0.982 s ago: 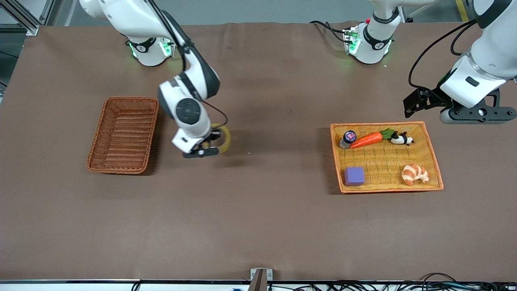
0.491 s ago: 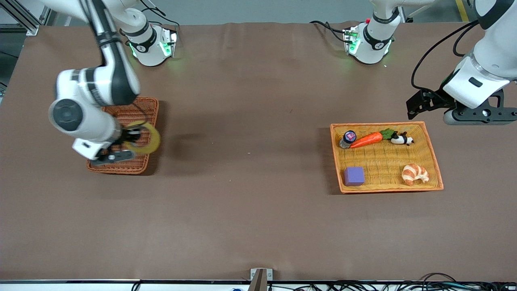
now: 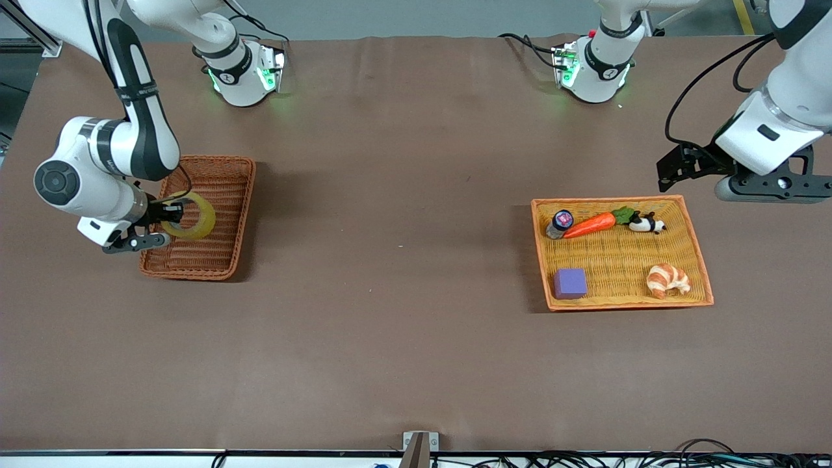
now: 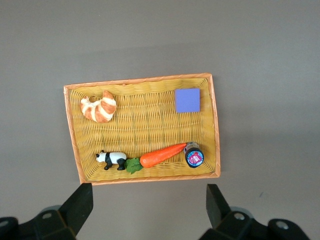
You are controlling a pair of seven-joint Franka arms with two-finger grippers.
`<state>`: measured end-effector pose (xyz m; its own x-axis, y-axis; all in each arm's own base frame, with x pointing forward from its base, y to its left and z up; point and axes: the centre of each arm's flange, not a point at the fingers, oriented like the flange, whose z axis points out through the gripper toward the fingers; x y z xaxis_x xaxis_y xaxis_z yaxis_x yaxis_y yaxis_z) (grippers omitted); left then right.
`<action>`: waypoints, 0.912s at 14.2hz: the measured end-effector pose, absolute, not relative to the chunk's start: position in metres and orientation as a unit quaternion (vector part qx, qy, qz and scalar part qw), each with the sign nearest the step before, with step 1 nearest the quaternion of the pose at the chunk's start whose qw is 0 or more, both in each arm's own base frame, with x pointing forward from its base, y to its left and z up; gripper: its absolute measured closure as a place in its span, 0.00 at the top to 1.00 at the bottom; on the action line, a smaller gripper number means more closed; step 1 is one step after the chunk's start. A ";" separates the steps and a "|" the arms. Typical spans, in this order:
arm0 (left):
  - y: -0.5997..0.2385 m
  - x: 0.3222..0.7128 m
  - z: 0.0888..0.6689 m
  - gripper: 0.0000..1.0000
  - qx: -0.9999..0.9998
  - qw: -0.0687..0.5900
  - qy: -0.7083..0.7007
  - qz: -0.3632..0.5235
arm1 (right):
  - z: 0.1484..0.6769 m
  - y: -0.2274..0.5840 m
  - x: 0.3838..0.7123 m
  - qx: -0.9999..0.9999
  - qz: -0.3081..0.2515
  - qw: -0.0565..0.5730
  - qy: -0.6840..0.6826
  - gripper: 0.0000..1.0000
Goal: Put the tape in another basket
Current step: 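Lower the tape into the brown basket and open the right gripper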
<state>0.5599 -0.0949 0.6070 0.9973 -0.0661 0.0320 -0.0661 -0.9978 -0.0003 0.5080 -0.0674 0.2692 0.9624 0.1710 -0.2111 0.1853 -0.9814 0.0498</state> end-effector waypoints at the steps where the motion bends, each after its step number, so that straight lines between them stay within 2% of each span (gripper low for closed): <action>1: -0.091 0.561 0.607 1.00 0.999 0.001 -0.031 0.016 | 0.261 -0.068 0.502 0.991 -0.096 0.036 0.090 0.22; 4: -0.088 0.561 0.607 1.00 0.999 0.002 -0.029 0.015 | 0.234 -0.067 0.483 0.991 -0.091 0.041 0.092 0.22; 8: -0.088 0.563 0.606 1.00 0.999 0.002 -0.029 0.019 | 0.216 -0.067 0.477 0.990 -0.089 0.049 0.095 0.22; 9: -0.088 0.563 0.606 1.00 0.999 0.002 -0.029 0.020 | 0.213 -0.066 0.476 0.990 -0.091 0.048 0.093 0.27; 13: -0.088 0.564 0.605 1.00 0.999 0.000 -0.029 0.020 | 0.217 -0.054 0.488 0.992 -0.081 0.038 0.092 0.67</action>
<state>0.5637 -0.0882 0.6055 0.9974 -0.0588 0.0409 -0.0588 -0.9983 -0.0002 0.4875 -0.0538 0.2173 0.9702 0.1758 -0.1668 0.1879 -0.9804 0.0596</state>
